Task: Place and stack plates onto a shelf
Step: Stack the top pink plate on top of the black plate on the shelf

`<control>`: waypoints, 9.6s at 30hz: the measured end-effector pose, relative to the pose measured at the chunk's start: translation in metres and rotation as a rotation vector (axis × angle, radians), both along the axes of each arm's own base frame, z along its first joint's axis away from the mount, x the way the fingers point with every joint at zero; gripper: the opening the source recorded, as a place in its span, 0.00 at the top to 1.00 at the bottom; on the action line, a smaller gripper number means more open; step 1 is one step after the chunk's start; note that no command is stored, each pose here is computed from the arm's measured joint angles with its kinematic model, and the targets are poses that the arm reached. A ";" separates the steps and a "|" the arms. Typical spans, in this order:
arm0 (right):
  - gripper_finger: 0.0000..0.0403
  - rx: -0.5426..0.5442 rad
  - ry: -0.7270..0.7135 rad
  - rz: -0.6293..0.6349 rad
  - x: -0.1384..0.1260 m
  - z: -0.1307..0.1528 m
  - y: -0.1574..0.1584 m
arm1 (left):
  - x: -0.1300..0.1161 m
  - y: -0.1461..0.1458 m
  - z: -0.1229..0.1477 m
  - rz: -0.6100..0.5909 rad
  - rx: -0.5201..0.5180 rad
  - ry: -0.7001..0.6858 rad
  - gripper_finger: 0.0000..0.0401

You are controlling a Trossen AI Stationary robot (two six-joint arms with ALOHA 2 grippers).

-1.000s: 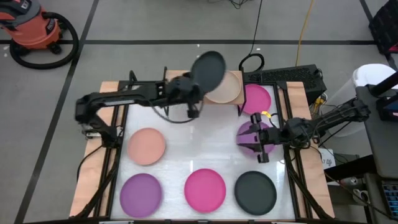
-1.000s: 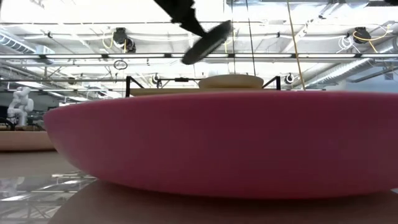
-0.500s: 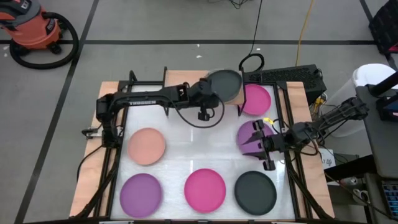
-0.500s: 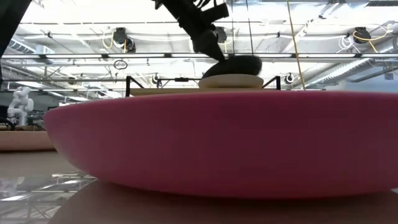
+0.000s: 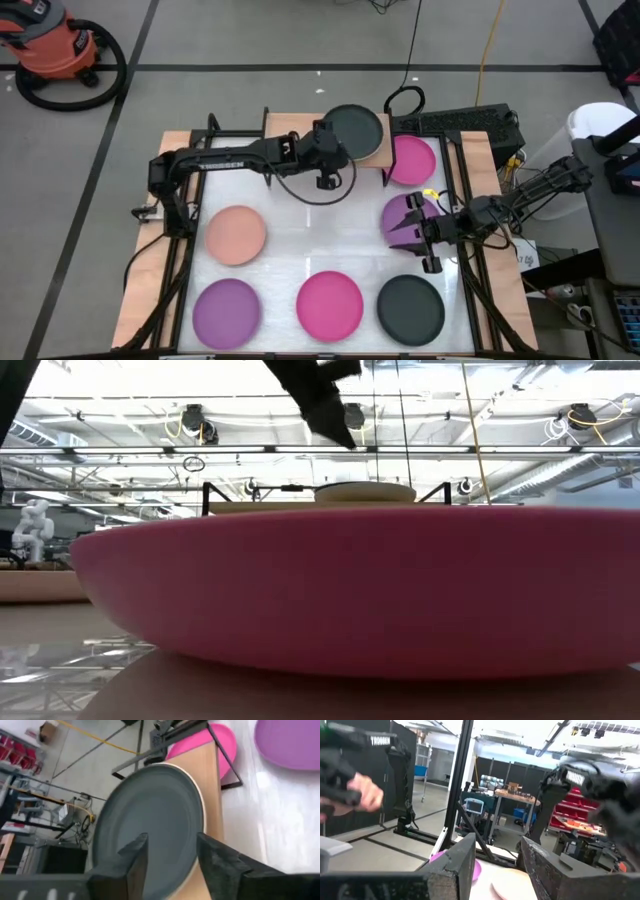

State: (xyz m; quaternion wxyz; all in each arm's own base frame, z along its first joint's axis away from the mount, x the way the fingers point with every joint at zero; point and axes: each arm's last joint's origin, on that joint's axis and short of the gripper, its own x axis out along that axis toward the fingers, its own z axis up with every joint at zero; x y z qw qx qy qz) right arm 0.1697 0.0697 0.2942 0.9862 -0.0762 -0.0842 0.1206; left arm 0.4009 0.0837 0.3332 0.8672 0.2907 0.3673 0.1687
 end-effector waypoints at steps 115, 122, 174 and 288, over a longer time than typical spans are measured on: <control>0.72 0.203 1.165 -1.105 -0.015 -0.187 -0.138 | -0.198 -0.100 -0.073 -0.087 -0.514 -0.921 0.68; 0.72 0.206 1.162 -1.096 -0.015 -0.185 -0.138 | -0.198 -0.100 -0.073 -0.090 -0.516 -0.920 0.68; 0.76 0.300 1.071 -1.076 -0.046 -0.193 -0.126 | -0.198 -0.100 -0.073 -0.087 -0.556 -0.927 0.68; 1.00 -0.167 0.753 -0.683 0.132 -0.040 -0.169 | -0.197 -0.104 -0.072 -0.201 -0.661 -0.921 0.68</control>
